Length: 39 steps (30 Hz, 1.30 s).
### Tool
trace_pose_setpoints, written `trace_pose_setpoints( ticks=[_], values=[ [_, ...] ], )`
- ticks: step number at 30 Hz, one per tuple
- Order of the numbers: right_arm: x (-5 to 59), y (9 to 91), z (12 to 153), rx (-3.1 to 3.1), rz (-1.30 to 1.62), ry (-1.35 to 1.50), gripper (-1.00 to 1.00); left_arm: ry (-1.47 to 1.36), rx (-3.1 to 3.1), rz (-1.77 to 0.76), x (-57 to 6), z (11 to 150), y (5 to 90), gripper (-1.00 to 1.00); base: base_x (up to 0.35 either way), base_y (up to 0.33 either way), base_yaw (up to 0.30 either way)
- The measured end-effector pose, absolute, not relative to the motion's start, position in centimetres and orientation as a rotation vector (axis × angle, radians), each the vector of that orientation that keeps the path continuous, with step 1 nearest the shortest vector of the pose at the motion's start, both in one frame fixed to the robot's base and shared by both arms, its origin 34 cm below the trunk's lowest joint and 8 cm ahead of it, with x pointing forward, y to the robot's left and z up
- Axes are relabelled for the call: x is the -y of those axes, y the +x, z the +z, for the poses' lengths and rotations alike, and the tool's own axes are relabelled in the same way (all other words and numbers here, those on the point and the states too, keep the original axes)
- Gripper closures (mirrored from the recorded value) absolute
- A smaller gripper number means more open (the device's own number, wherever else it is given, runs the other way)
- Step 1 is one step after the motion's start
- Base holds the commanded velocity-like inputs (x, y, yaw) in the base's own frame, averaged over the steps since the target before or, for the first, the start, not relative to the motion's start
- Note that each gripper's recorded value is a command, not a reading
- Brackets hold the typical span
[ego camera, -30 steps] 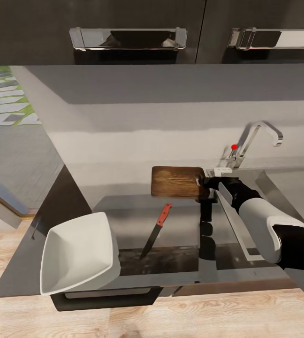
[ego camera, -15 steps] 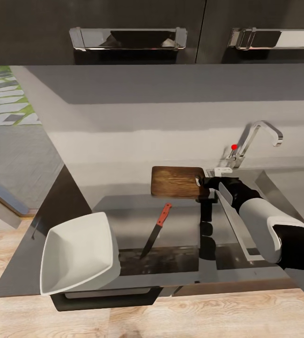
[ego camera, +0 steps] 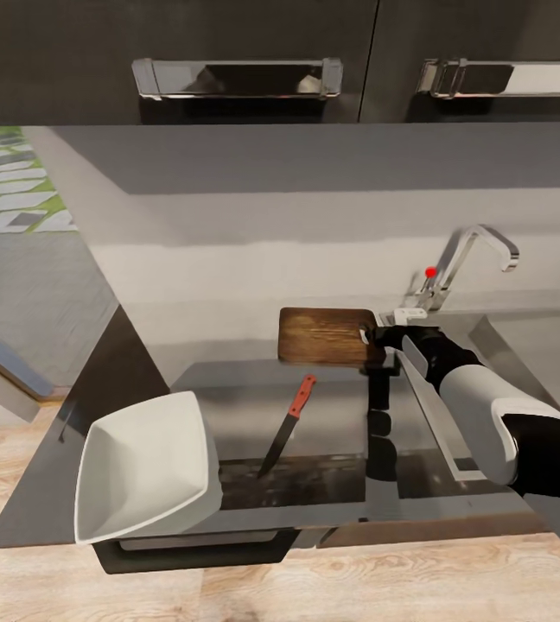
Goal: In the kitchen, take the Vidalia onion out of the sink, dice it on the chopping board with the paring knife, put the diced onion into the bowl on the countertop, then place both the paring knife and the chopping board into the sink.
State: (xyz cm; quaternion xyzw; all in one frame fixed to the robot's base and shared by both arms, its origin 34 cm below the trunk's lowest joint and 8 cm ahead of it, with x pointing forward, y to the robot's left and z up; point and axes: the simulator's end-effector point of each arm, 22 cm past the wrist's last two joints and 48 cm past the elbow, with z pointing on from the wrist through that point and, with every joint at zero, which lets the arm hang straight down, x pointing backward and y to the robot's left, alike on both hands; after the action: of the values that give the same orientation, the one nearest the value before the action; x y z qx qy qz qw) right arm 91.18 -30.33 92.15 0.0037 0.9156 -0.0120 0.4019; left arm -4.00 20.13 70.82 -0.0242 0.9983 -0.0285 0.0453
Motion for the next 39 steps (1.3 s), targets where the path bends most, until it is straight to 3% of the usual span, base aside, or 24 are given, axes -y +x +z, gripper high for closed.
trace_pose_setpoints(
  ticks=[39],
  values=[
    [30.2, 91.6, 97.1, -2.252, -0.028, 0.009, -1.0, -0.07, -2.995, -0.087, -20.1, 70.0, -2.5, -1.0, -0.262, 0.0, 0.0]
  ],
)
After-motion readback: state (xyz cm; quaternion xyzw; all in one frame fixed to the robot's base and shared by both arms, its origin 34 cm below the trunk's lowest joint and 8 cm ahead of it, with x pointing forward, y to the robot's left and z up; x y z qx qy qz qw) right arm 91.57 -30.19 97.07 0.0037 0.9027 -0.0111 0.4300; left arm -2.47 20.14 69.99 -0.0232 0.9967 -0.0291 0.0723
